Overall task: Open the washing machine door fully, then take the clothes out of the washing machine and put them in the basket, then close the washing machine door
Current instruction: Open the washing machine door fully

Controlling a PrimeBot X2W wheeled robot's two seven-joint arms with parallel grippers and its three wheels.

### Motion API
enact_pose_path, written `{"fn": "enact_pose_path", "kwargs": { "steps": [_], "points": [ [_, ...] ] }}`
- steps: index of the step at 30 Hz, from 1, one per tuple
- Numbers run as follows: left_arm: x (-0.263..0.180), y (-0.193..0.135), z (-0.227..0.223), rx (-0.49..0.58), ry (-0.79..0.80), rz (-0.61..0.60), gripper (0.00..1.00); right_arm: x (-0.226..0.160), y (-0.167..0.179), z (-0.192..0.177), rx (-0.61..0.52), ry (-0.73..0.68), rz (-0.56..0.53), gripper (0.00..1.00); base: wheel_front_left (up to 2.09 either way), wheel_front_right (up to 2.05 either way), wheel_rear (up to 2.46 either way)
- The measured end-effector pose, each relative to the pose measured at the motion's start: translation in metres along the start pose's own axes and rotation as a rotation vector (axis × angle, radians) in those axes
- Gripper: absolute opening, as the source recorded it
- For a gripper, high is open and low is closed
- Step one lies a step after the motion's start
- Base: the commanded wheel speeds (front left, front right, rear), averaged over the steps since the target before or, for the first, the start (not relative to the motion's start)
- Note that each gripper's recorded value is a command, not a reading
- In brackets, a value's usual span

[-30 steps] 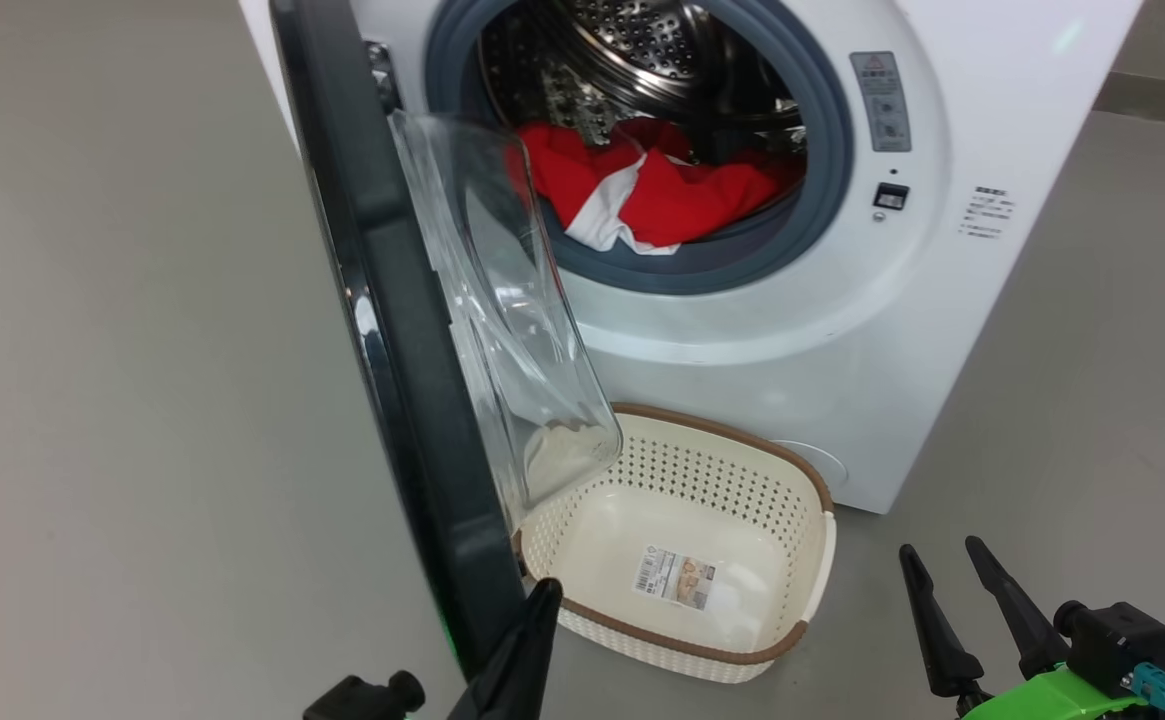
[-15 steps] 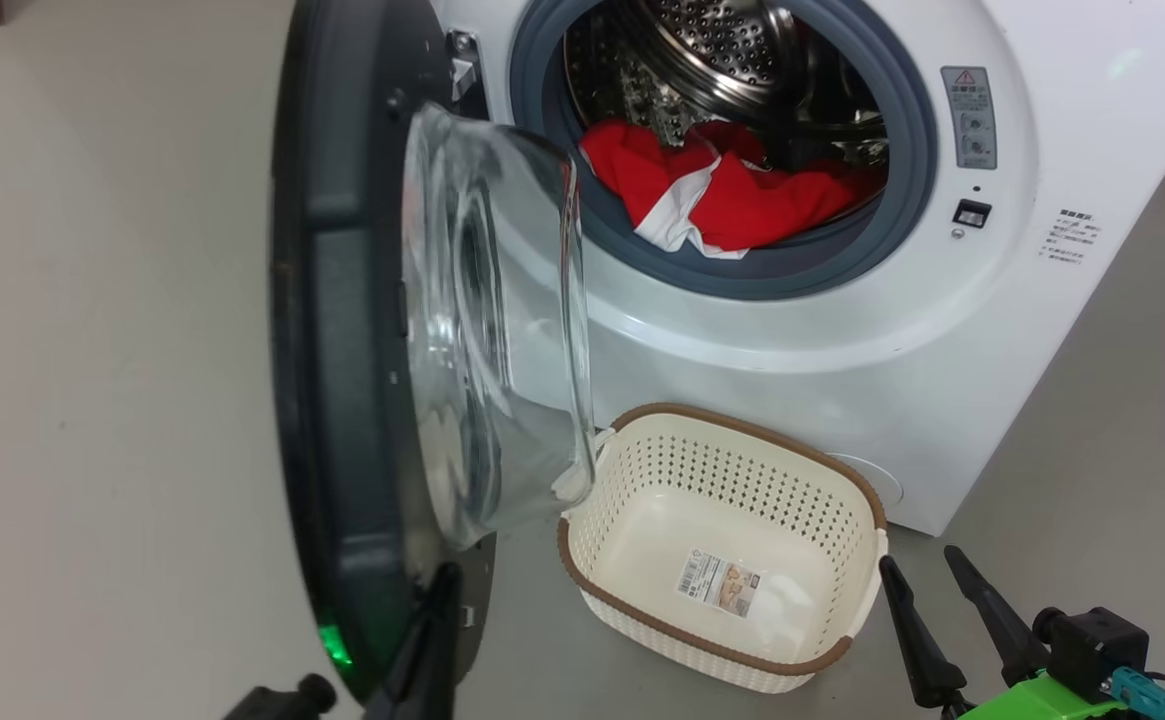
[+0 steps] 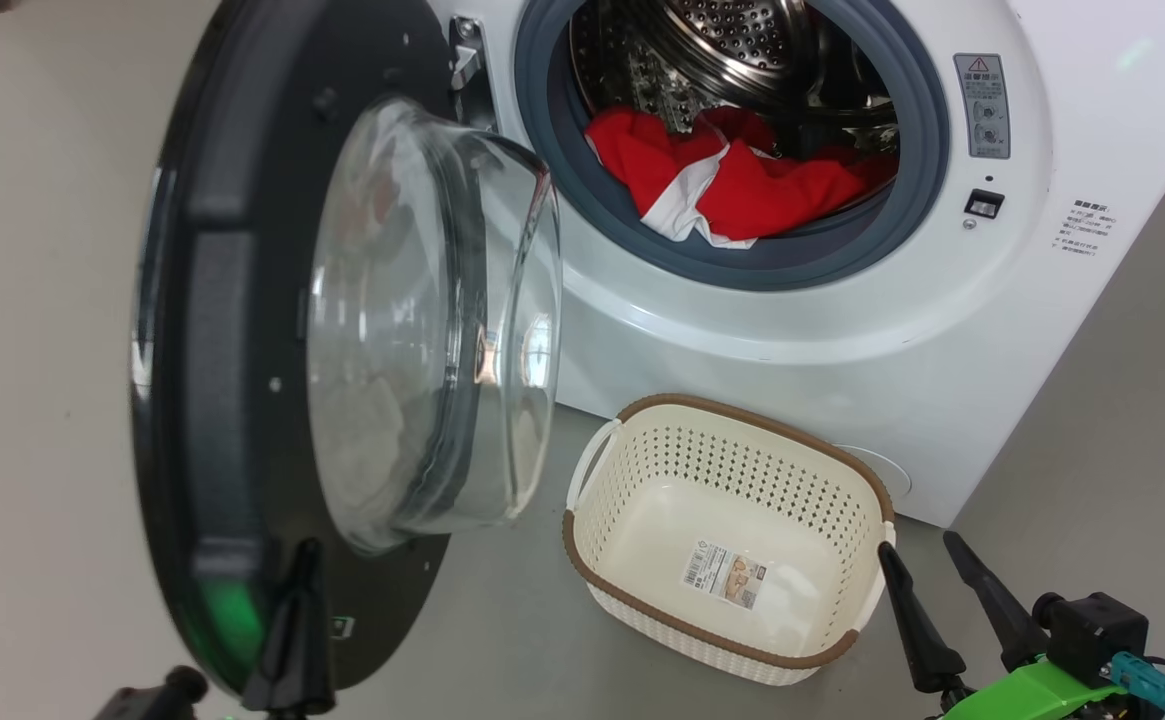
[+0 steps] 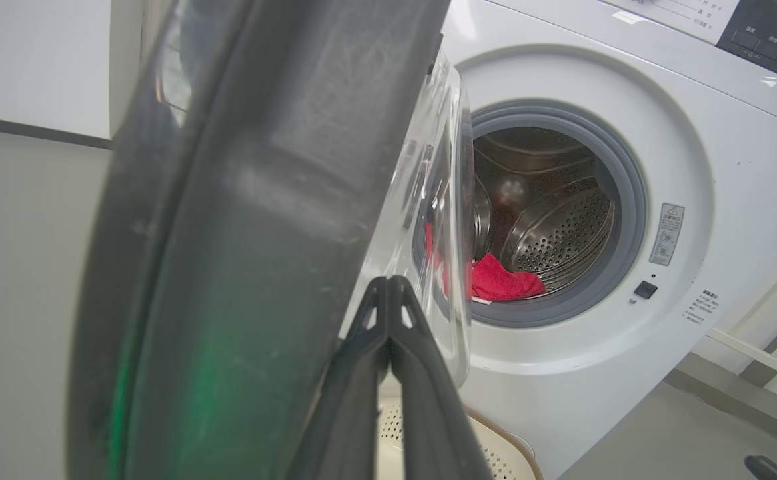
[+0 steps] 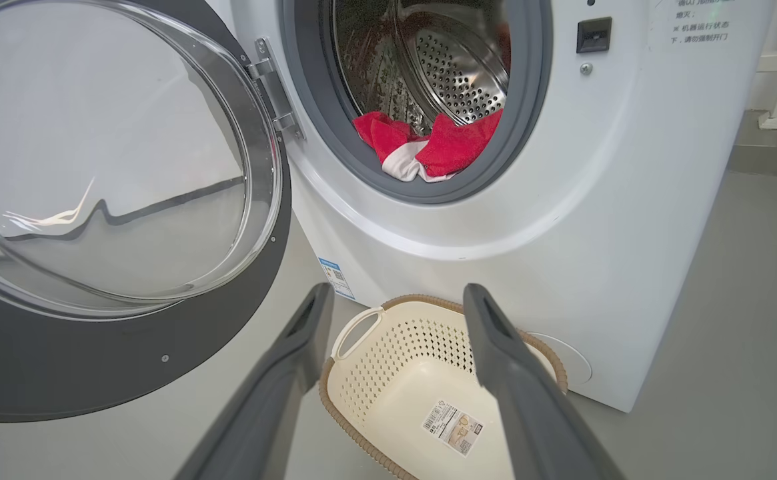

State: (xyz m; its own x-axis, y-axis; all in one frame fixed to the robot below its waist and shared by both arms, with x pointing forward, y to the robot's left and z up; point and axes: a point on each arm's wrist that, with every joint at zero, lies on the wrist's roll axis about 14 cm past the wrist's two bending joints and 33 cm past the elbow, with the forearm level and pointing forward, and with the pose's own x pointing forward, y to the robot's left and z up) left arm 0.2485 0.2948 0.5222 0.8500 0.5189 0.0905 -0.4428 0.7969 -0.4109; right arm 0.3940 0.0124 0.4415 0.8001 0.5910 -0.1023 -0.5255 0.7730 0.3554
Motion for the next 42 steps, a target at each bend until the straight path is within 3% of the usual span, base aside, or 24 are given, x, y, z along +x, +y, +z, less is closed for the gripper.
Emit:
{"fn": "enact_pose_path", "kwargs": {
  "steps": [25, 42],
  "points": [
    [0.036, 0.099, 0.036, 0.125, -0.093, 0.275, 0.00, 0.002, -0.020, -0.005, 0.022, 0.004, -0.050, 1.00, 0.00, 0.00, 0.00],
    [0.076, 0.135, 0.052, 0.216, -0.108, 0.379, 0.00, 0.005, -0.045, -0.014, 0.035, 0.022, -0.092, 1.00, 0.00, 0.00, 0.00]
  ]
}}
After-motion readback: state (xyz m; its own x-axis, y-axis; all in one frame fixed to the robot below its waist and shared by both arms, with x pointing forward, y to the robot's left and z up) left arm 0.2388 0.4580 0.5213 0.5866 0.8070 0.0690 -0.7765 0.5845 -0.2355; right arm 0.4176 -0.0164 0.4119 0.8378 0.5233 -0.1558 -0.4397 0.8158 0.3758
